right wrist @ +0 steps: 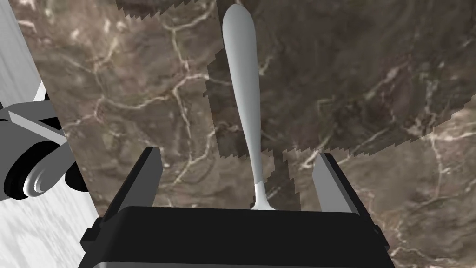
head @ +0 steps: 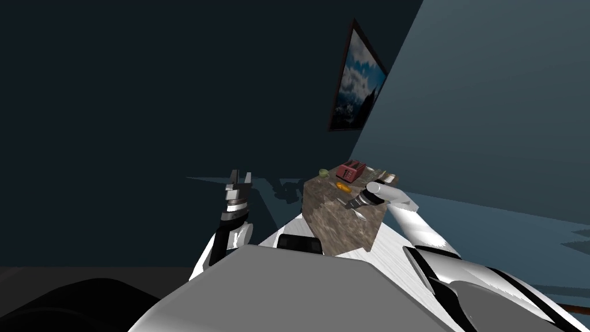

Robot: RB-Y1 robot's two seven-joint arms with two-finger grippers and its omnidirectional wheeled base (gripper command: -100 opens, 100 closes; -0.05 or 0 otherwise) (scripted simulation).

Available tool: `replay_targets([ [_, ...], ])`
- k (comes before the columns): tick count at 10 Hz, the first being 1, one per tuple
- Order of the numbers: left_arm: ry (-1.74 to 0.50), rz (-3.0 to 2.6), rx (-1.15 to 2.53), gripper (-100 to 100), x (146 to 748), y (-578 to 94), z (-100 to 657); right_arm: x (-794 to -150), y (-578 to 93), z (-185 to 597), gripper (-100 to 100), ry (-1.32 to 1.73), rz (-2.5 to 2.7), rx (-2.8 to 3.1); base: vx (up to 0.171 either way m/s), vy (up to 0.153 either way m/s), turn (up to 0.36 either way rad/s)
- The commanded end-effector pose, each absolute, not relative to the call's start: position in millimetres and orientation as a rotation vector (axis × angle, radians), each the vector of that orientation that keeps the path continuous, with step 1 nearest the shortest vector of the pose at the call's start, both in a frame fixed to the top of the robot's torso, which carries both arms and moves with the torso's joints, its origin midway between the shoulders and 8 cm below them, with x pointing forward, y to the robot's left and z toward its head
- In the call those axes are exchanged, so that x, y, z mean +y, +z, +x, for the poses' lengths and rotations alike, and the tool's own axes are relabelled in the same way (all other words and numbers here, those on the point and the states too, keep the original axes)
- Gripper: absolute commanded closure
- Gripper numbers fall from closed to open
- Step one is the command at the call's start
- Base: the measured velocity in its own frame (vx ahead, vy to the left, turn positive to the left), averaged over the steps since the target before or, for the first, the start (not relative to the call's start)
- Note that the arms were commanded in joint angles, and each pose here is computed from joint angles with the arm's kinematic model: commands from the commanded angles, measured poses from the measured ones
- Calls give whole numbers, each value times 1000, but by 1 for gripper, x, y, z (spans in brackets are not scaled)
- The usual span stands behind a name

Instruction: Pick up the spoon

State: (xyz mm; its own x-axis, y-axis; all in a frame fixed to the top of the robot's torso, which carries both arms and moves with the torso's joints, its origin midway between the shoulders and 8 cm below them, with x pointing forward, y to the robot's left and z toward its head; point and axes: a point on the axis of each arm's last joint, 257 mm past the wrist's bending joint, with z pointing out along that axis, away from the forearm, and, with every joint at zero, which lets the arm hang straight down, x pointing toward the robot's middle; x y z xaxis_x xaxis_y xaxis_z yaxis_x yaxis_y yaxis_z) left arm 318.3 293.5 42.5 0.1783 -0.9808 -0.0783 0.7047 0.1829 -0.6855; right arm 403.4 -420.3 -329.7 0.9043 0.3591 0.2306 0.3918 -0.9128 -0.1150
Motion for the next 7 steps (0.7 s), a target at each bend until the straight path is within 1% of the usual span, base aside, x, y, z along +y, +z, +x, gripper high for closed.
replay_targets([
  [1, -1289, -576, 585, 0, 294, 43, 318, -417, -335, 412, -100, -314, -2919, -539, -94, -94, 222],
  [3, -1289, -576, 585, 0, 294, 43, 318, -412, -342, 423, -100, -318, -2931, -485, -153, -104, 159],
  [7, -1289, -576, 585, 0, 294, 42, 318, -404, -351, 438, -100, -321, -2948, -421, -75, -60, 124],
])
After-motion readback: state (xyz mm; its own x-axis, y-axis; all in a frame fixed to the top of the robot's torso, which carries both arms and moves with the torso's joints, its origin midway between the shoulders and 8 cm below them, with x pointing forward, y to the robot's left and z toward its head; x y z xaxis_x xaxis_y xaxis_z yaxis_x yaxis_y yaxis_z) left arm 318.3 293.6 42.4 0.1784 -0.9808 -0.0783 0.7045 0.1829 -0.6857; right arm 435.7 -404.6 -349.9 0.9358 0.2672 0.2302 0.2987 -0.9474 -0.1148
